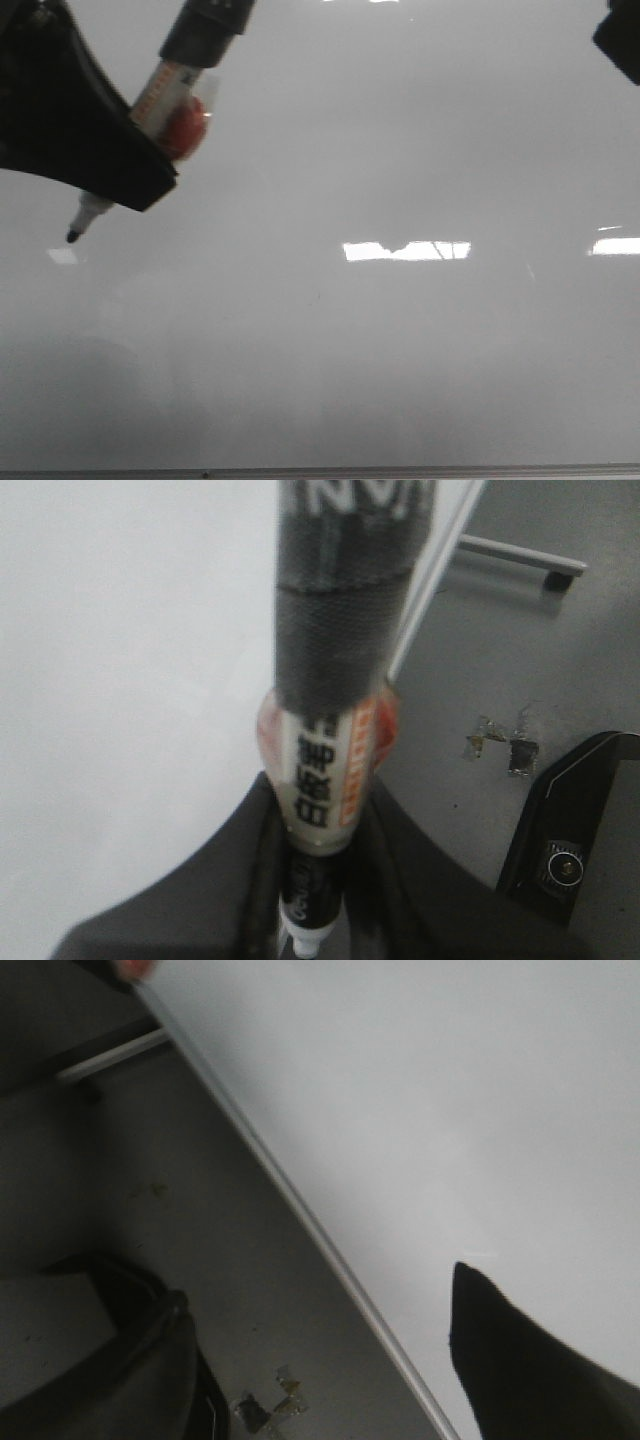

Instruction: Write number 8 on whiteboard

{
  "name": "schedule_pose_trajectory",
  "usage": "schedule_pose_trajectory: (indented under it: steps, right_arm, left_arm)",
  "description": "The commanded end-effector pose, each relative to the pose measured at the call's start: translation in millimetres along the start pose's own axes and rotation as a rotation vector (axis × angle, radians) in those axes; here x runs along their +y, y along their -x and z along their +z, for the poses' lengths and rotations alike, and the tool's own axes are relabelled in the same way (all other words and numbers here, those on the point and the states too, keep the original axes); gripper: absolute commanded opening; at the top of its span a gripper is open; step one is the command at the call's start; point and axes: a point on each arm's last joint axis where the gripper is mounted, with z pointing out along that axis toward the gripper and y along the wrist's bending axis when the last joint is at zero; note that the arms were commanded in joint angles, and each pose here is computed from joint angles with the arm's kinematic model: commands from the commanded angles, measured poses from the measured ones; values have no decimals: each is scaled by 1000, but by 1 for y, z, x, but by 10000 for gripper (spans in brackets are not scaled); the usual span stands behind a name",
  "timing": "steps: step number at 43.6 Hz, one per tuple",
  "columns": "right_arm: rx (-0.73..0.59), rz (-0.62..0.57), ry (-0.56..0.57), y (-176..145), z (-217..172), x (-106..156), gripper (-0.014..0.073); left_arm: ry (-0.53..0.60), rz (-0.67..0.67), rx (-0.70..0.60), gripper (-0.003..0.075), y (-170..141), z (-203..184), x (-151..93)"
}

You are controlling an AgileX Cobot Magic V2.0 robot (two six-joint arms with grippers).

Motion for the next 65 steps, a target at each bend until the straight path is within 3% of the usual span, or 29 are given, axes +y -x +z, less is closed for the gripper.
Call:
schedule_pose_trajectory:
  steps: [1,10,21,30,37,49,52,54,61,63,65]
  right_arm:
    - [-40,-101,89,25,-2,9,550]
    - [-41,-205,210,53,15,24,550]
    - [-59,-265,266,79,38,33,546]
    - [-76,-279,307,85,51,36,477]
    - [-67,-273,313,85,58,35,372]
    - [-36,-274,335,83,61,37,1]
    - [-27,-275,343,82,61,37,-69]
    - [-23,-276,344,82,61,37,-65]
    - [-12,-271,345,80,61,35,-69]
    - [-7,-262,339,79,61,32,-69]
    - [5,-247,332,77,62,28,-69]
  left_arm:
    - [0,56,-144,-14,23,-13,-11]
    - [-55,117,-181,-14,31,-14,-30]
    - [-51,118,-194,-14,32,-15,-31]
    - [-51,118,-194,-14,32,-15,-31]
    - [-51,118,-194,-14,32,-15,-31]
    - [-51,118,-196,0,32,-15,-31]
    - [-46,121,-200,52,33,-15,-30]
    - [-44,120,-199,102,33,-15,-30]
    - [-42,54,-216,430,34,-15,-29]
    - [-42,32,-223,480,35,-16,-29]
    - [-44,5,-226,482,35,-17,-29]
